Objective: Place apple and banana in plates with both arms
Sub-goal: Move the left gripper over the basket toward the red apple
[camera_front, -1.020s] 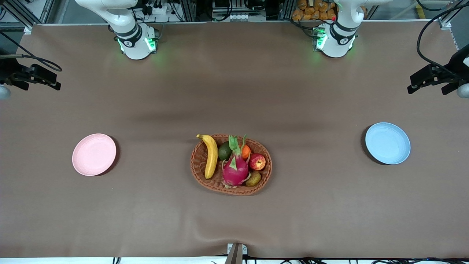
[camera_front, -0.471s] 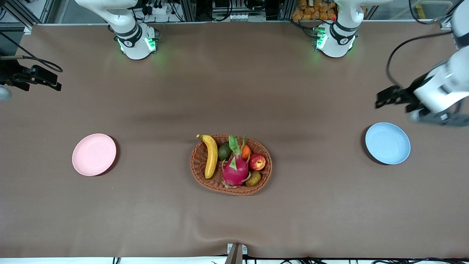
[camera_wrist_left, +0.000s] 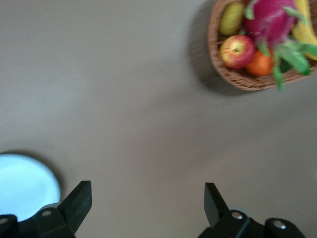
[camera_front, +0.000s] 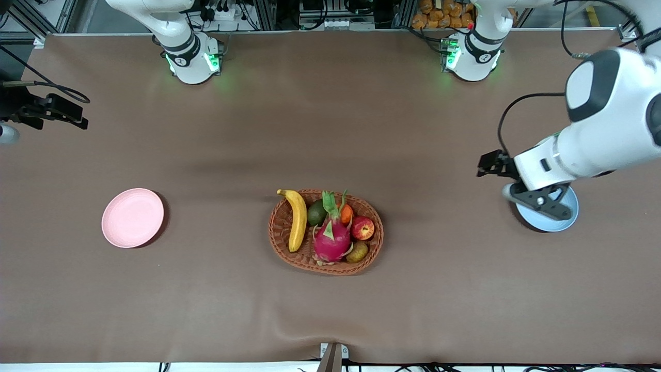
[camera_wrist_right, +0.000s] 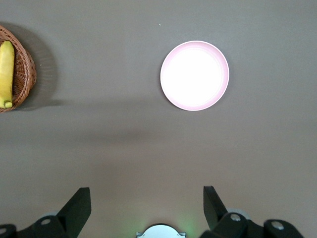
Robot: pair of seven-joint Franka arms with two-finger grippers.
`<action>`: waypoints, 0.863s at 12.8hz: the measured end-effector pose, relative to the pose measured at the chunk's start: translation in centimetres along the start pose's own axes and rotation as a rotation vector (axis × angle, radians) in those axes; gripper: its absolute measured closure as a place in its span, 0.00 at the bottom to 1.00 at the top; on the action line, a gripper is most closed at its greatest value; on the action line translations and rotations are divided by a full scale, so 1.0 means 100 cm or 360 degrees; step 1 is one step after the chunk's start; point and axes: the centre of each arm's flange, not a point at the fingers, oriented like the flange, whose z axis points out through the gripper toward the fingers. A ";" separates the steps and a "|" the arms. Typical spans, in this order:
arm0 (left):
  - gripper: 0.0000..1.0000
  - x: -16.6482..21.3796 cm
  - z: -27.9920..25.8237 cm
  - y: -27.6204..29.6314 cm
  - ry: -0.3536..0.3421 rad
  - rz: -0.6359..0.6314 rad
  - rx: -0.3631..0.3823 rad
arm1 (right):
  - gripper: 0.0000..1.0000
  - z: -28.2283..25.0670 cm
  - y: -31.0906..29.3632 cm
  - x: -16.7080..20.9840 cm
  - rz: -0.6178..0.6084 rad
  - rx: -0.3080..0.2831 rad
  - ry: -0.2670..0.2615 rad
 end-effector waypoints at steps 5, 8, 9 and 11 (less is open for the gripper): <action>0.00 0.040 0.077 0.014 0.0077 0.0356 -0.0311 | 0.00 0.001 -0.005 0.001 -0.0013 -0.0001 -0.0004; 0.00 0.058 0.109 0.017 0.0168 0.0506 -0.0315 | 0.00 0.007 -0.015 0.006 -0.0043 -0.0005 -0.0011; 0.00 0.063 0.122 0.023 0.0171 0.0513 -0.0341 | 0.00 0.010 -0.018 0.009 -0.0053 -0.0007 -0.0016; 0.00 0.073 0.152 0.031 0.0196 0.0504 -0.0392 | 0.00 0.014 -0.021 0.012 -0.0062 -0.0008 -0.0023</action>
